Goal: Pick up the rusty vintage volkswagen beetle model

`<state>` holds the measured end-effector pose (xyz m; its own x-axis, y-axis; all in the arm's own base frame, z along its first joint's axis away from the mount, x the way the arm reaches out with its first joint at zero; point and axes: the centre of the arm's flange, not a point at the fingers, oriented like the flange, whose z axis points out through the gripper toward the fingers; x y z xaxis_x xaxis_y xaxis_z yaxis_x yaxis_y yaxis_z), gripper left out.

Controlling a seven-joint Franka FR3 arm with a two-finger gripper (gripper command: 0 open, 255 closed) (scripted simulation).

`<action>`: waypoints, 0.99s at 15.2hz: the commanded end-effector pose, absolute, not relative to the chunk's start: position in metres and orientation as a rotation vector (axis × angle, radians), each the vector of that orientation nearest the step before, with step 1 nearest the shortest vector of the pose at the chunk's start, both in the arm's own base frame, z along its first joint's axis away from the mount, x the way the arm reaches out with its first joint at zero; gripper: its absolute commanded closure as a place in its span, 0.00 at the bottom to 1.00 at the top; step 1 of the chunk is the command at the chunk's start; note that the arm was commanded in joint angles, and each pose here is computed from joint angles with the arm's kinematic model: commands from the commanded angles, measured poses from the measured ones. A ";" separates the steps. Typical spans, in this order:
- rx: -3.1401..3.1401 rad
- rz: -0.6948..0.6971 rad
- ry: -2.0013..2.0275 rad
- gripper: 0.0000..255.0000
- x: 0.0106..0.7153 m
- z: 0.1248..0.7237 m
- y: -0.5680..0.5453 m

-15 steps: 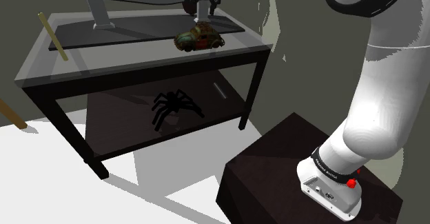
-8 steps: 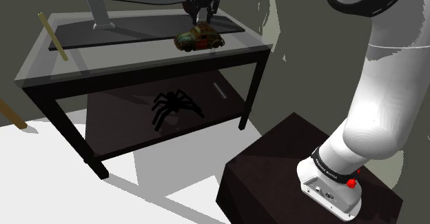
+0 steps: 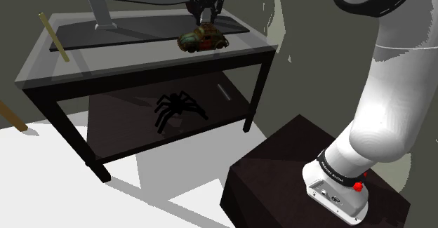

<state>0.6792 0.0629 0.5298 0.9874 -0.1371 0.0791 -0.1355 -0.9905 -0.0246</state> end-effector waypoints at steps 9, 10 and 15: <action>-3.113 -0.120 0.214 1.00 0.679 0.571 0.063; -3.113 -0.120 0.214 1.00 0.679 0.577 0.063; -3.113 -0.120 0.214 1.00 0.679 0.603 0.063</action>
